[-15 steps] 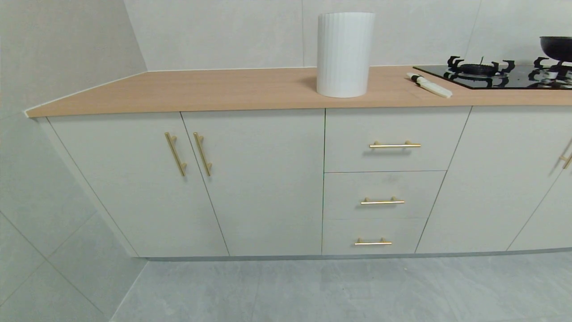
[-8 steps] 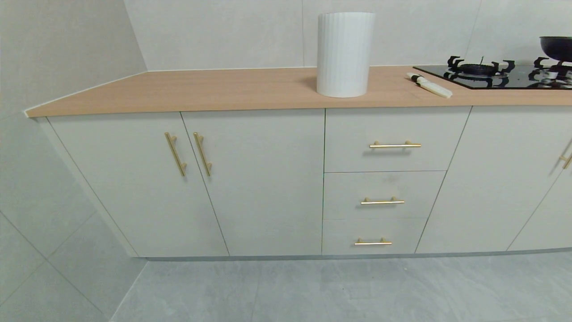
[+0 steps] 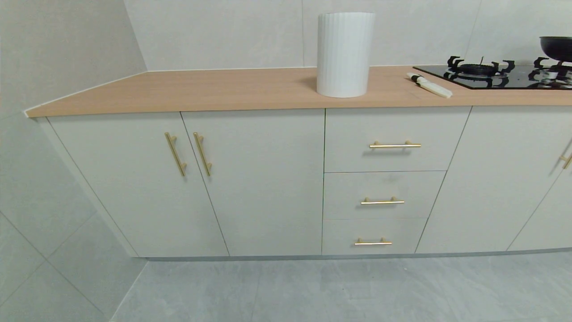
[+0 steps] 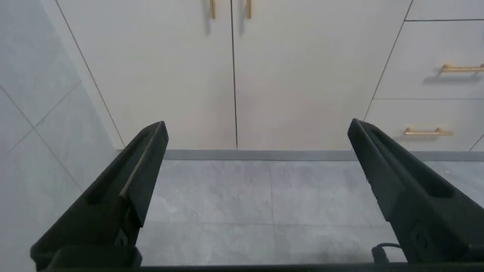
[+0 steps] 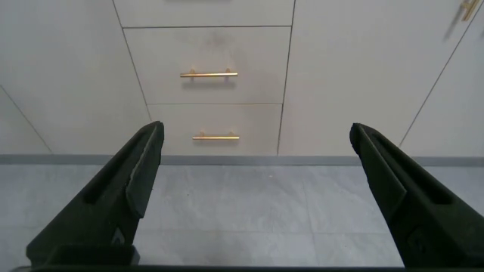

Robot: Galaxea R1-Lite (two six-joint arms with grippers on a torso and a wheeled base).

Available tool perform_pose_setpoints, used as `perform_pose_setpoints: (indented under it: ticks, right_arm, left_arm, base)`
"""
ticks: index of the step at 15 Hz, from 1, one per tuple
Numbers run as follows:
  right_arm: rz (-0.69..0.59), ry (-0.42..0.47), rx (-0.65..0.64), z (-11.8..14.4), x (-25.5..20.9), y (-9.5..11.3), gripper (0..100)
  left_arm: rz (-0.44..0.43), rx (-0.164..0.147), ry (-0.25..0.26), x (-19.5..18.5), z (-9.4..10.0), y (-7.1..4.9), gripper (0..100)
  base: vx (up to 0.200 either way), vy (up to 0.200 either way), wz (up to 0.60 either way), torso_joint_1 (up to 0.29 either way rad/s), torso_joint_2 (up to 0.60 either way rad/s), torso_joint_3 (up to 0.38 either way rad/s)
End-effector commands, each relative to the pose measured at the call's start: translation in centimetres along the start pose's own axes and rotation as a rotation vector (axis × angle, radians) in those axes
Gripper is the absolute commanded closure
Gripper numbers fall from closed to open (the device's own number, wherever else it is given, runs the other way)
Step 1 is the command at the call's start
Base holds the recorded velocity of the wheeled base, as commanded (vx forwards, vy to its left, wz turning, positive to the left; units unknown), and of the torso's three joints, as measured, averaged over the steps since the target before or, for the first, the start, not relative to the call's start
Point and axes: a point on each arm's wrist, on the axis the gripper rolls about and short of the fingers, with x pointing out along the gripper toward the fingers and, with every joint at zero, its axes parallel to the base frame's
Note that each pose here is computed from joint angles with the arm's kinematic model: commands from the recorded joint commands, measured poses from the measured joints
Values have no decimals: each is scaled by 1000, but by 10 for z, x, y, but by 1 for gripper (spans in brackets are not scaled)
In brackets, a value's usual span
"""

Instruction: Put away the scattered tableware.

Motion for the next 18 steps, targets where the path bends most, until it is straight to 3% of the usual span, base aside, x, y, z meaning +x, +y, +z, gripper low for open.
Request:
perform_pose_setpoints:
  ticks: [1,5,18]
  right_arm:
    - [-2,4,10,0,0,0,0]
    - [-1,4,10,0,0,0,0]
    - [-1,4,11,0,0,0,0]
  left_arm:
    - [1,2,0,0,0,0,0]
    - [1,9,0,0,0,0,0]
    - [1,5,0,0,0,0,0]
  base:
    - [0,0,0,0,0,0]
    - [0,0,0,0,0,0]
    - [200,0,0,2,3,4]
